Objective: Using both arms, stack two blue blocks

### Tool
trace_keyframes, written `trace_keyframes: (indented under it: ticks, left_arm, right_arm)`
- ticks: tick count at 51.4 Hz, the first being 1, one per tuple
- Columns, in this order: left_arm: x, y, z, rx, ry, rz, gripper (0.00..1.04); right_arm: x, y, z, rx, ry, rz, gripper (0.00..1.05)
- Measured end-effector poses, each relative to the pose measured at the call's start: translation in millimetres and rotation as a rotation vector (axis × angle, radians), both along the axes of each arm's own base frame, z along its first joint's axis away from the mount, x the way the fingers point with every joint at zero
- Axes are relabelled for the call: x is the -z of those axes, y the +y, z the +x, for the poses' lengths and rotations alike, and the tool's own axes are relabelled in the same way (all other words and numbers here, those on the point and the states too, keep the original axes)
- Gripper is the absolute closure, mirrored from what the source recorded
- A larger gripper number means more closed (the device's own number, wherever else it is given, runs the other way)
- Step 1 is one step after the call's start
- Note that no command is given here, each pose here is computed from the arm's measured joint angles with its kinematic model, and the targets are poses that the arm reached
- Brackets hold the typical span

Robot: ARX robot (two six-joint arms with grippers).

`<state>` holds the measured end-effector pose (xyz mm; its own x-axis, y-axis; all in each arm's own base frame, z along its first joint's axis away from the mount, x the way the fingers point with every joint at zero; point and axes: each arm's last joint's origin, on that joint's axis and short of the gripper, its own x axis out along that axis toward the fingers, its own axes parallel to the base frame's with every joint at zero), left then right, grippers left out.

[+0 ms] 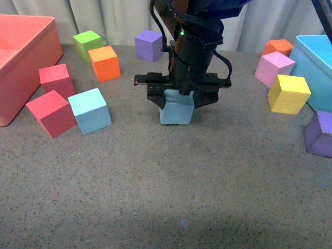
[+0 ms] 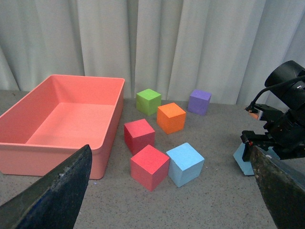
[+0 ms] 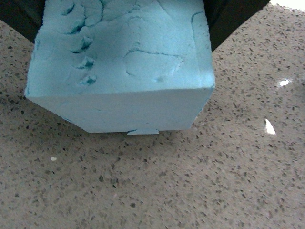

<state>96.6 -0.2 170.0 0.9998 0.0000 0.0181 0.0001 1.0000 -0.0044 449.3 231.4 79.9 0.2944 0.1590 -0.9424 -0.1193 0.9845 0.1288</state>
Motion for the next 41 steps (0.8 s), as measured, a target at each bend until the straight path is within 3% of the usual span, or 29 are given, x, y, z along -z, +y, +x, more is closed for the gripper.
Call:
trace_keyframes:
  ticks: [3, 11, 18, 23, 30, 41]
  left_arm:
    - [0.0, 0.0, 0.0, 0.000, 0.000, 0.000, 0.07]
    - [0.0, 0.0, 0.0, 0.000, 0.000, 0.000, 0.07]
    - [0.0, 0.0, 0.0, 0.000, 0.000, 0.000, 0.07]
    - [0.0, 0.0, 0.0, 0.001, 0.000, 0.000, 0.07]
    - [0.0, 0.0, 0.0, 0.000, 0.000, 0.000, 0.07]
    - [0.0, 0.0, 0.0, 0.000, 0.000, 0.000, 0.07]
  right_arm:
    - [-3.7, 0.9, -0.7, -0.002, -0.020, 0.019, 0.30]
    - [-20.6, -1.3, -6.0, -0.014, -0.080, 0.046, 0.09]
    - [-62.4, -8.8, -15.9, -0.022, -0.268, 0.061, 0.11]
    - [-73.8, -37.9, -36.5, 0.070, -0.778, -0.121, 0.31]
    - [-79.1, -107.4, -95.0, 0.180, -1.214, -0.024, 0.61]
    - [-86.7, -157.8, -153.1, 0.200, -1.271, -0.032, 0.95]
